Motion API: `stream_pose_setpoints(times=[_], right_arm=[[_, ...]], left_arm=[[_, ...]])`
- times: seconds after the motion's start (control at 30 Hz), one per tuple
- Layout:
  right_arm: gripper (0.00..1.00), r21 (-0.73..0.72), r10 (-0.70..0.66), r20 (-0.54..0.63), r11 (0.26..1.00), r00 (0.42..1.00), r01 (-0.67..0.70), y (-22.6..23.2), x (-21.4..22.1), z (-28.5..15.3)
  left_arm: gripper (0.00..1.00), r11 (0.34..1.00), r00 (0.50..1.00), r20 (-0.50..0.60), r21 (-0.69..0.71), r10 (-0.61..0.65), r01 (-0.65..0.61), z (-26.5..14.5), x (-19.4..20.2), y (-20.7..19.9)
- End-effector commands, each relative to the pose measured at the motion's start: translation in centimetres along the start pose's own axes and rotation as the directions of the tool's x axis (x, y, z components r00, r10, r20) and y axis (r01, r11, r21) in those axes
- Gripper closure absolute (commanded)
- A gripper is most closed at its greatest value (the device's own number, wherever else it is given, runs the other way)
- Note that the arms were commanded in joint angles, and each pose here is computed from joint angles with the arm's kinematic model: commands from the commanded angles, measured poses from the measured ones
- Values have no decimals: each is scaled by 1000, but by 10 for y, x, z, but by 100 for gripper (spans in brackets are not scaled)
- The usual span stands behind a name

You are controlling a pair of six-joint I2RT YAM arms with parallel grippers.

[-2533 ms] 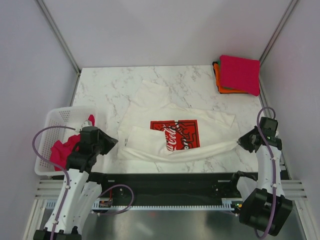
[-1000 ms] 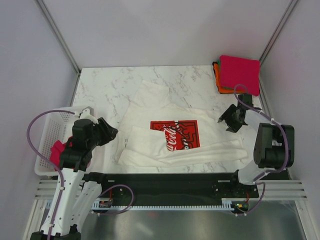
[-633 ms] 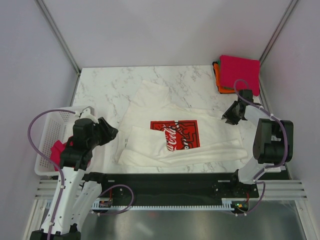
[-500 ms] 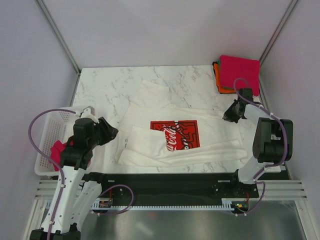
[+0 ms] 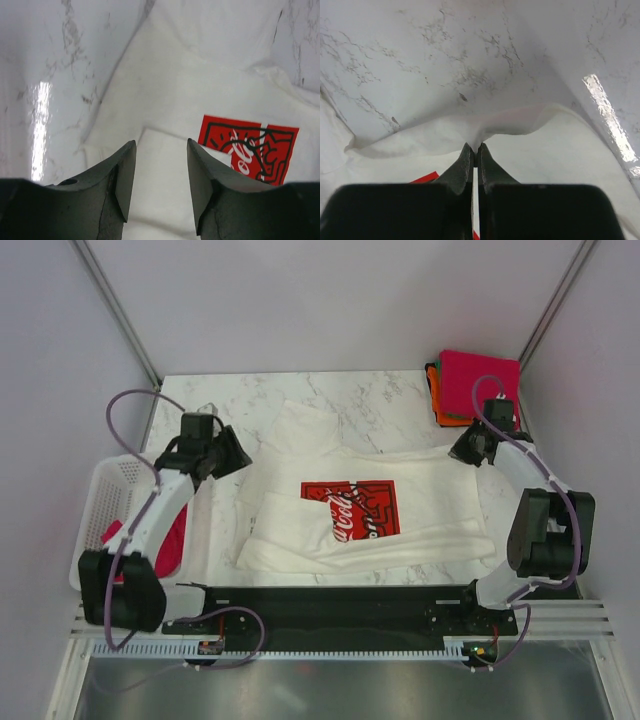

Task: Fold and stack the t-shirts
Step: Fold the tshirt

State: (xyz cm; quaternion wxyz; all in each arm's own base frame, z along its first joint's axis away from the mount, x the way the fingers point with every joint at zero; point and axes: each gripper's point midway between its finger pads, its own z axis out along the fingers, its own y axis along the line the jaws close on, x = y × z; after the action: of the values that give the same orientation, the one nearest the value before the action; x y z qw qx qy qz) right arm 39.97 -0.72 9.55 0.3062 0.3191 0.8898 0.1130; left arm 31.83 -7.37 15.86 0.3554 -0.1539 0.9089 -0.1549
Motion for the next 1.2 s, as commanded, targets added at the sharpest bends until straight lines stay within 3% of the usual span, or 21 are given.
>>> stream_pose_setpoints(times=[0.0, 0.13, 0.17, 0.2, 0.23, 0.3, 0.37, 0.4, 0.43, 0.5, 0.57, 0.7, 0.97, 1.17], right_arm=[[100, -100, -46, 39, 994, 998, 50, 25, -17, -5], [100, -186, -26, 10, 982, 1000, 28, 43, -15, 14], [100, -204, -23, 5, 979, 1000, 23, 47, -12, 16], [100, -229, -8, 5, 973, 1000, 9, 51, -9, 22], [100, -253, 4, -4, 967, 1000, -4, 56, -6, 24], [100, -376, 14, -64, 926, 998, -37, 76, 5, 23], [100, -445, 6, -40, 895, 999, -23, 92, 0, 27], [100, -469, 17, -26, 883, 1000, -27, 96, -3, 31], [100, -480, 26, -17, 877, 1000, -31, 98, -3, 34], [100, -500, 51, -28, 864, 998, -58, 97, 6, 42], [100, -536, 84, -16, 840, 996, -79, 101, 6, 51], [100, -578, 76, -29, 813, 997, -79, 101, 24, 72], [100, -579, 71, -53, 810, 996, -89, 93, 35, 79], [100, -585, 98, -89, 800, 991, -132, 84, 39, 84]], left_arm=[[48, 997, 992, 108, 33, 67, -71, 46, -62, -24], [48, 998, 997, 65, 22, 53, -54, 116, -91, -35], [48, 997, 994, 97, 49, 55, -60, 126, -116, -49], [47, 998, 998, 44, 42, 53, -55, 157, -106, -45], [47, 995, 995, 85, 76, 59, -66, 166, -131, -61], [46, 992, 997, 35, 103, 72, -75, 211, -125, -63], [46, 984, 990, 112, 148, 82, -98, 222, -163, -84], [46, 987, 994, 78, 132, 77, -87, 254, -151, -74], [45, 982, 988, 138, 160, 75, -97, 254, -177, -89], [44, 986, 992, 117, 157, 43, -61, 288, -168, -83], [44, 983, 985, 170, 181, 9, -40, 296, -188, -93], [44, 971, 982, 145, 220, -124, 90, 324, -177, -95], [43, 967, 994, 53, 245, -92, 77, 343, -130, -115], [61, 976, 996, 52, 209, -79, 66, 340, -126, -110]])
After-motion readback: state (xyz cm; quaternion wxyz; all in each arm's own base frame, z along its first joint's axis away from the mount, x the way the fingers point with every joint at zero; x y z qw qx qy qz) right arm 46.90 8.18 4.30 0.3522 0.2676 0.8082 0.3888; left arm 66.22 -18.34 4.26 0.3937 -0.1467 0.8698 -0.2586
